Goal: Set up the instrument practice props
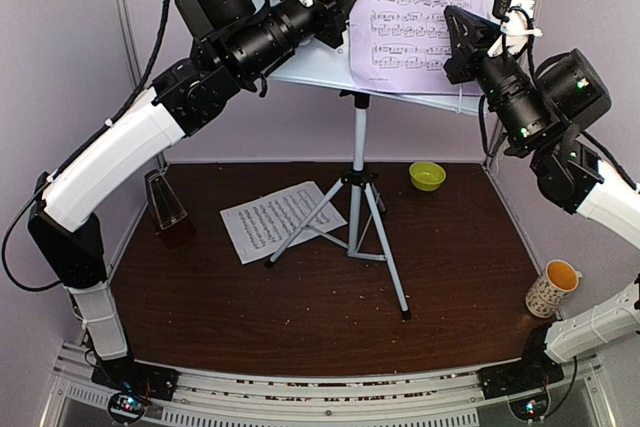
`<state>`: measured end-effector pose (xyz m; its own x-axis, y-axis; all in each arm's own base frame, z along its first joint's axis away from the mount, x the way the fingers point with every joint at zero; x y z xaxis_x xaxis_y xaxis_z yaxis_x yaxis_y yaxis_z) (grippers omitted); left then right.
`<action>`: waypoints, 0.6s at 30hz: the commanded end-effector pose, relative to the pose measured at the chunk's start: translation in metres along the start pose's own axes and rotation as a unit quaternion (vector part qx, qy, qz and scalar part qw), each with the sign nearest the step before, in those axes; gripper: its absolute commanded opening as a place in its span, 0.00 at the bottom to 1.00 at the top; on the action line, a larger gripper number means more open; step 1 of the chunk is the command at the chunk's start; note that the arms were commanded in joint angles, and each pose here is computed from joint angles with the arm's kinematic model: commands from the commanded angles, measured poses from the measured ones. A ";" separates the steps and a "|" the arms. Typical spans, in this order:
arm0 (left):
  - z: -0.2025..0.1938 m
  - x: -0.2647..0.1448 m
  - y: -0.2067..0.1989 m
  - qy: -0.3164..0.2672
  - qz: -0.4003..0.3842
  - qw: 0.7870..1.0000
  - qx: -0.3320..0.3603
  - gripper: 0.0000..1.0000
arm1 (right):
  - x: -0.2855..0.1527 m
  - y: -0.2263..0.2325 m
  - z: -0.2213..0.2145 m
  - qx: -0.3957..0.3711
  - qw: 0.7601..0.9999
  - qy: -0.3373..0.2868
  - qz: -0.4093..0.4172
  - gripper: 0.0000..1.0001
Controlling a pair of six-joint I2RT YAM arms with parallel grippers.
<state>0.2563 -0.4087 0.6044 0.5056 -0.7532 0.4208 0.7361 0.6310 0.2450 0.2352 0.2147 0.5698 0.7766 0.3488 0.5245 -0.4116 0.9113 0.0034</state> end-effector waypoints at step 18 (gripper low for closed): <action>0.037 -0.018 0.012 -0.047 0.018 0.999 0.009 0.39 | 0.001 0.004 -0.012 -0.011 1.000 0.024 0.000 0.08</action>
<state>0.2559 -0.4075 0.6051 0.5076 -0.7513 0.4218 0.7275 0.6360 0.2574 0.2358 0.2151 0.5693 0.7778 0.3481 0.5233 -0.4101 0.9120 0.0030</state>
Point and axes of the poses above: each gripper's point midway between its finger pads, its own x axis out along the fingers, its own y axis along the line the jaws close on, z = x × y, the point moved 4 cm from there along -x, back along the fingers, and after that the axes turned 3 degrees about x, right-handed, at the moved point
